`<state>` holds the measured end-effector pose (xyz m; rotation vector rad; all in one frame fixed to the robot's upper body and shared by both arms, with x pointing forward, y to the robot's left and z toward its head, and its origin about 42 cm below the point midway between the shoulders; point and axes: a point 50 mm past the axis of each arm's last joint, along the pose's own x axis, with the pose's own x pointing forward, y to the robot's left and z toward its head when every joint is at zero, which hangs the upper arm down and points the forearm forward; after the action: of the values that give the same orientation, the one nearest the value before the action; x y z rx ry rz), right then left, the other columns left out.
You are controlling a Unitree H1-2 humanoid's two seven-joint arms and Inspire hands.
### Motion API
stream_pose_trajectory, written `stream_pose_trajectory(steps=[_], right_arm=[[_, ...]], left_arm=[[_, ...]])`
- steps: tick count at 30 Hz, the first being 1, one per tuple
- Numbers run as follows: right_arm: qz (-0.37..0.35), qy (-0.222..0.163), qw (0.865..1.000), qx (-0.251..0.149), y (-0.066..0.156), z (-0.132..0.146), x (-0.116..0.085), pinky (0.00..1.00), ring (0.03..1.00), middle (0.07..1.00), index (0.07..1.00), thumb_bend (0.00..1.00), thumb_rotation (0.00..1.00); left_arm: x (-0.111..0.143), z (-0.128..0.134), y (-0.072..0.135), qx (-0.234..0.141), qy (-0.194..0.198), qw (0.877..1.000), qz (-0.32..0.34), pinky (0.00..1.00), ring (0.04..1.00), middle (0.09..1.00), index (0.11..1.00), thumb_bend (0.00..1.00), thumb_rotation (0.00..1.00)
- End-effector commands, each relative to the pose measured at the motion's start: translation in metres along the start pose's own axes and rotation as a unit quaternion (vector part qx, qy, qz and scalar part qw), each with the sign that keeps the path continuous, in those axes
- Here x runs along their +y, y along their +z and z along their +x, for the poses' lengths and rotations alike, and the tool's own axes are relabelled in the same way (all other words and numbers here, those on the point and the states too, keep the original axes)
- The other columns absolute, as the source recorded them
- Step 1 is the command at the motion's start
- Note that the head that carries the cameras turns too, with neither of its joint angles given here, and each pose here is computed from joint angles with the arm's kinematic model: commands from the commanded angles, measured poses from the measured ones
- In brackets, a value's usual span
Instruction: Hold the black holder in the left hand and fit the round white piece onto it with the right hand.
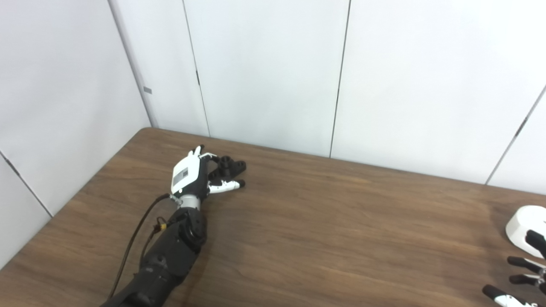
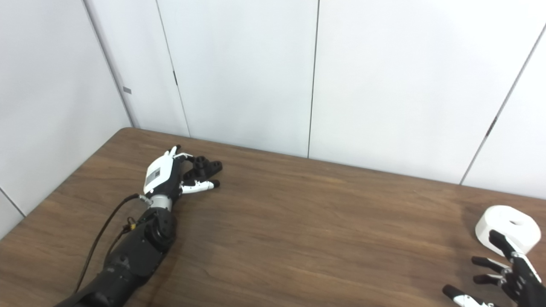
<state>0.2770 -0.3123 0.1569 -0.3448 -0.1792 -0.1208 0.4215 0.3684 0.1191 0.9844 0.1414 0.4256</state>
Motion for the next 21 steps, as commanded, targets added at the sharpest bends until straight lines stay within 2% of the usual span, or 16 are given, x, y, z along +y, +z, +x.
stream_pose_trajectory(steps=[1,4,6,7,9,14,21], right_arm=[[-0.005,-0.005,0.999,-0.04,0.016,0.008,-0.007,0.53,0.695,0.88,0.851,0.68,0.04],[-0.006,-0.006,0.999,-0.038,0.017,0.008,-0.007,0.53,0.695,0.878,0.85,0.68,0.06],[-0.006,-0.006,0.999,-0.037,0.017,0.008,-0.008,0.53,0.698,0.877,0.85,0.68,0.08],[-0.006,-0.006,0.999,-0.037,0.017,0.007,-0.008,0.53,0.698,0.879,0.85,0.68,0.08],[-0.009,-0.006,0.999,-0.039,0.016,0.008,-0.008,0.53,0.696,0.878,0.852,0.68,0.09],[-0.009,-0.01,0.999,-0.04,0.016,0.009,-0.009,0.52,0.685,0.879,0.856,0.67,0.12],[-0.009,-0.011,0.999,-0.043,0.017,0.01,-0.011,0.51,0.682,0.884,0.852,0.66,0.13]], left_arm=[[0.013,0.008,-0.006,0.013,0.006,1.0,0.01,0.92,1.0,0.977,0.684,0.85,0.18],[0.013,0.008,-0.006,0.013,0.005,1.0,0.009,0.92,1.0,0.972,0.679,0.84,0.17],[0.013,0.009,-0.006,0.013,0.002,1.0,0.002,0.93,1.0,0.957,0.642,0.83,0.14],[0.013,0.01,-0.006,0.013,0.001,1.0,-0.001,0.95,1.0,0.946,0.568,0.68,0.1],[0.011,0.01,-0.007,0.013,0.001,1.0,0.005,0.97,0.991,0.911,0.502,0.56,0.06],[0.006,0.009,-0.011,0.012,-0.011,0.999,0.031,1.0,0.983,0.879,0.484,0.52,0.05],[0.0,0.006,-0.017,0.006,-0.02,0.998,0.058,0.98,0.975,0.875,0.484,0.52,0.05]])
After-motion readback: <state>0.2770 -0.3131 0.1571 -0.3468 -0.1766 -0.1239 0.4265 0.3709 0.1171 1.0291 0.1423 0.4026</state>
